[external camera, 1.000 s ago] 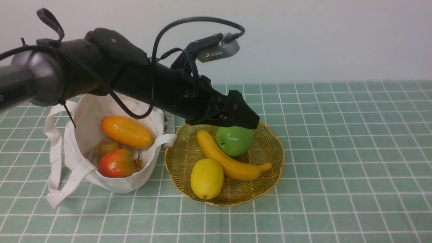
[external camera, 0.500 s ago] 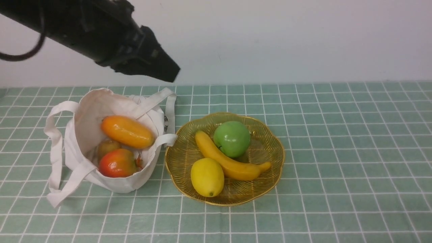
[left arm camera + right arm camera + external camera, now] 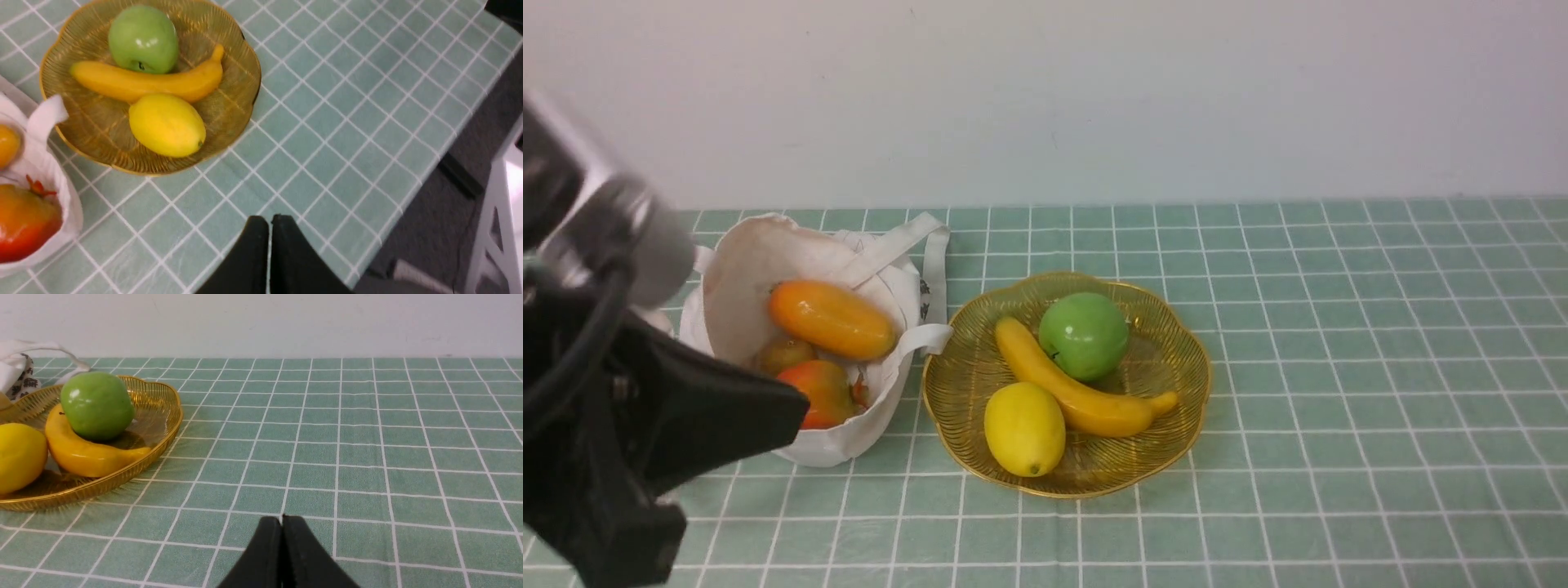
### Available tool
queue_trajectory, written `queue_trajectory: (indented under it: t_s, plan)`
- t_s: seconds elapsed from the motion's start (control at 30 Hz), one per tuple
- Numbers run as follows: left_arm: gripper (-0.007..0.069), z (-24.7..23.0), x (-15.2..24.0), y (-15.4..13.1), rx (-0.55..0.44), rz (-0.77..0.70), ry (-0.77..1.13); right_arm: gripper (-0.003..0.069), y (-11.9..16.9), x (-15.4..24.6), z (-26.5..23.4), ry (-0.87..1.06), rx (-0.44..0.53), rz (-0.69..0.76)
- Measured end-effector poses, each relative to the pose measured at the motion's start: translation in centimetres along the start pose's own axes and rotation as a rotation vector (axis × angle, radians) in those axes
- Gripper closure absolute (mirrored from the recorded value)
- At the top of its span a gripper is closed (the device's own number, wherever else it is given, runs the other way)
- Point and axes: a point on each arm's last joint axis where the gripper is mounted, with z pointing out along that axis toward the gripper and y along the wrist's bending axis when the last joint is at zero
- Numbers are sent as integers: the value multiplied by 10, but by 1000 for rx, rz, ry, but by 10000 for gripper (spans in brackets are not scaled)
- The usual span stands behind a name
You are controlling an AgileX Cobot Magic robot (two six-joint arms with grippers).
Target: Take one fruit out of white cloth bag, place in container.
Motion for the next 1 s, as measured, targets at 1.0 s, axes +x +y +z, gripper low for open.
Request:
queue_trajectory:
  t_s: [1.0]
  plan:
    - [633,-13,91,-20,-197,-72,-486,674,0,0,0,0,0,0]
